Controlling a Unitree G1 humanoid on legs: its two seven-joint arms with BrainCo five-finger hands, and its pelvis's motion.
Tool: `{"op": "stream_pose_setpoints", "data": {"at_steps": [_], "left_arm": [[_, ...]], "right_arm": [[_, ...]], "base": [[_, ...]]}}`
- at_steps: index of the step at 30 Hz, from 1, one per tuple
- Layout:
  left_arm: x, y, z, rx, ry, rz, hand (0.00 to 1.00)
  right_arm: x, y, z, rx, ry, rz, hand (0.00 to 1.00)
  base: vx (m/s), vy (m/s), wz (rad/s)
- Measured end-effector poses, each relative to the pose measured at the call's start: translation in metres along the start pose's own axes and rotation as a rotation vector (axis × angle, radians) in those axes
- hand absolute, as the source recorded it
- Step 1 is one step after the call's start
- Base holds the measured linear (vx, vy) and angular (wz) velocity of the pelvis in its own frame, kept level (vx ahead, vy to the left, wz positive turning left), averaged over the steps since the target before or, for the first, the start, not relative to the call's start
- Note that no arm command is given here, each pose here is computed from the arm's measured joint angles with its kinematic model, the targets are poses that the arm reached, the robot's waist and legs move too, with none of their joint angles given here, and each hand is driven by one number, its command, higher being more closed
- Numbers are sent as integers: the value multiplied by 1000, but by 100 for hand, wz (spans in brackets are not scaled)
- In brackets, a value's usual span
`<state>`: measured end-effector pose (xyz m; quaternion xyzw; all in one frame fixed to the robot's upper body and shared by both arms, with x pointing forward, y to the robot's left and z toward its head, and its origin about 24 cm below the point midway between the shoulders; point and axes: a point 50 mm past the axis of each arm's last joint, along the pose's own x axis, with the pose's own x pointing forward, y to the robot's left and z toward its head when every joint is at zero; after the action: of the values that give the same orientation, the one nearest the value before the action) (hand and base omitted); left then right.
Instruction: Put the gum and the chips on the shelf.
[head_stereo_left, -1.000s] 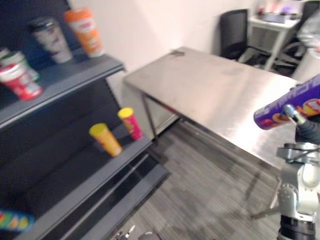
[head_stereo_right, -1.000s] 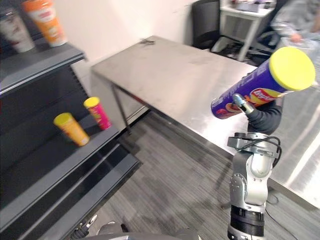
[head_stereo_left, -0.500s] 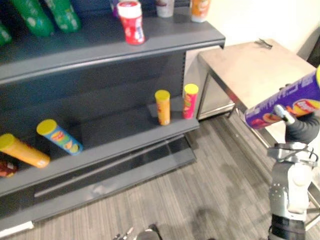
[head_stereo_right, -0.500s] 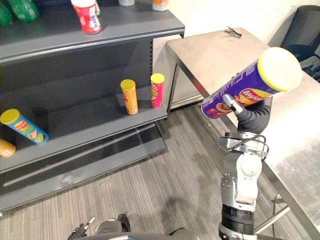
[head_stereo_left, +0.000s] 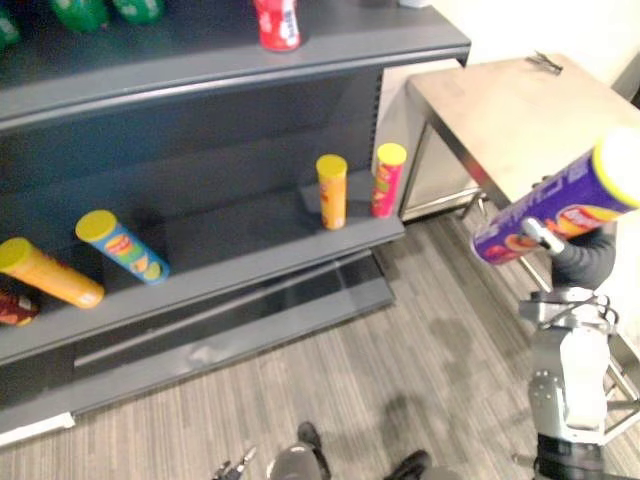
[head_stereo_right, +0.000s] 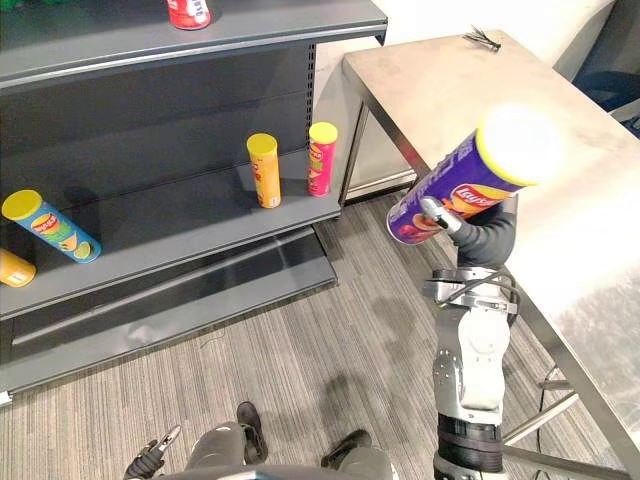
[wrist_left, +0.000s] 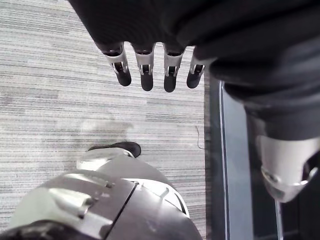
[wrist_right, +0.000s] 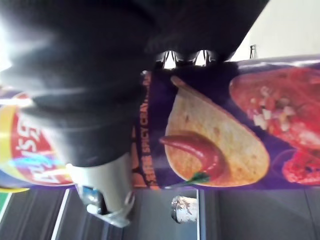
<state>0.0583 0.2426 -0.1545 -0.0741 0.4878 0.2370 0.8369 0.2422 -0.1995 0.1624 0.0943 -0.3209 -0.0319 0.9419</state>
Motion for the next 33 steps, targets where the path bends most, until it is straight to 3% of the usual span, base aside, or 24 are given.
{"op": "stream_pose_setpoints", "data": {"at_steps": [10, 18, 21, 33], "left_arm": [[1, -19, 18, 96, -89, -80, 0], [2, -12, 13, 147, -61, -67, 0], [-2, -13, -4, 127, -6, -56, 0], [0, -15, -3, 114, -3, -51, 0]], "right_arm": [[-15, 54, -41, 119, 203, 250, 100], [-28, 62, -41, 176, 228, 253, 100], [-31, 70, -42, 209, 237, 289, 100], [-56, 76, -52, 292, 339, 300, 100]], "base": [[128, 121, 55], [166, -11, 92], [169, -160, -5], [62, -101, 19]]}}
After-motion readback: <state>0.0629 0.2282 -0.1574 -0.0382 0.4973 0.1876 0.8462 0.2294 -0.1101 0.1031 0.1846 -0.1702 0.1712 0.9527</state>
